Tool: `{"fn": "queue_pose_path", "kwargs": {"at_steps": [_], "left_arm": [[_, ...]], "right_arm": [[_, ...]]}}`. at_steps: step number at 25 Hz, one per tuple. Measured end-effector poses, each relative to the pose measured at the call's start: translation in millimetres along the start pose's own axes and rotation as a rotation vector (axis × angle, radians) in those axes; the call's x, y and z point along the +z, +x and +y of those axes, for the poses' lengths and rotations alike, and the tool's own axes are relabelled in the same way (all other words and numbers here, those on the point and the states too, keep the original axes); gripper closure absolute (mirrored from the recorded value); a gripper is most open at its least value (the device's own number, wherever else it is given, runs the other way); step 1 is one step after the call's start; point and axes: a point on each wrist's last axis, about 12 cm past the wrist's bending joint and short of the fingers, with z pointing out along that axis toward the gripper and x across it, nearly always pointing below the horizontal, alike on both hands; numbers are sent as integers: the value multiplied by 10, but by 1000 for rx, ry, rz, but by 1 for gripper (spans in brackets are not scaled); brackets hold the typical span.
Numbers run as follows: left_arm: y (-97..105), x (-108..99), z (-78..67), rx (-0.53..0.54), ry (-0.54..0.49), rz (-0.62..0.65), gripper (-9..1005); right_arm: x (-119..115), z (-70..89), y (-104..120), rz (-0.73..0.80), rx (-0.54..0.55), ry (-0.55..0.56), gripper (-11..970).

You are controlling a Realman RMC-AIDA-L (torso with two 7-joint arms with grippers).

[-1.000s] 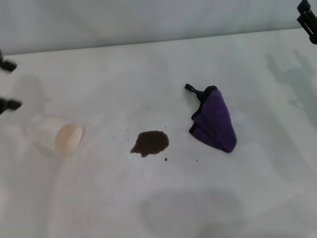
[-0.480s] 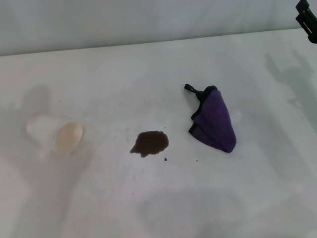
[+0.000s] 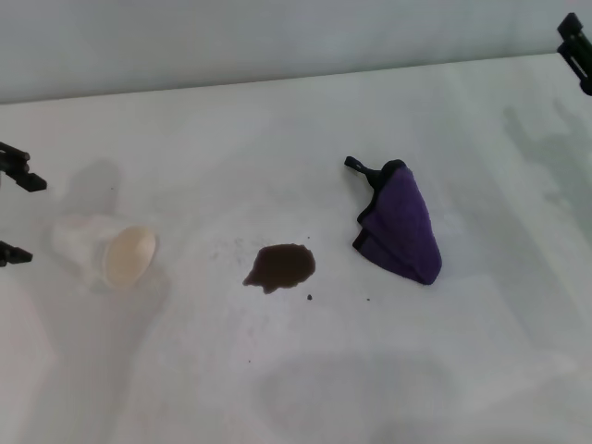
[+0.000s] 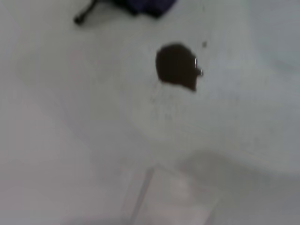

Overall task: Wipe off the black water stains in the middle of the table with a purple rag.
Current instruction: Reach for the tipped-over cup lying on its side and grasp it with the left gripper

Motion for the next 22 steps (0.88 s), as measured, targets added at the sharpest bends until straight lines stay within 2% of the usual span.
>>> {"fn": "queue_pose_path", "kwargs": {"at_steps": [5,10,16,22], "left_arm": [[-10,105,92,52,0,52,108],[-43,158,237,143,-52,97,108],[-147,401,332,272,24,170,109],[-269,469,377,340,61,177,108]], "right_arm": [[-17,-26,-1,-14,25,37,104],[39,-38,-21,-25,34,58,104],[99,-79,-78,-58,44,92,105],[201,-58,-115,-71,47,88,106]]}}
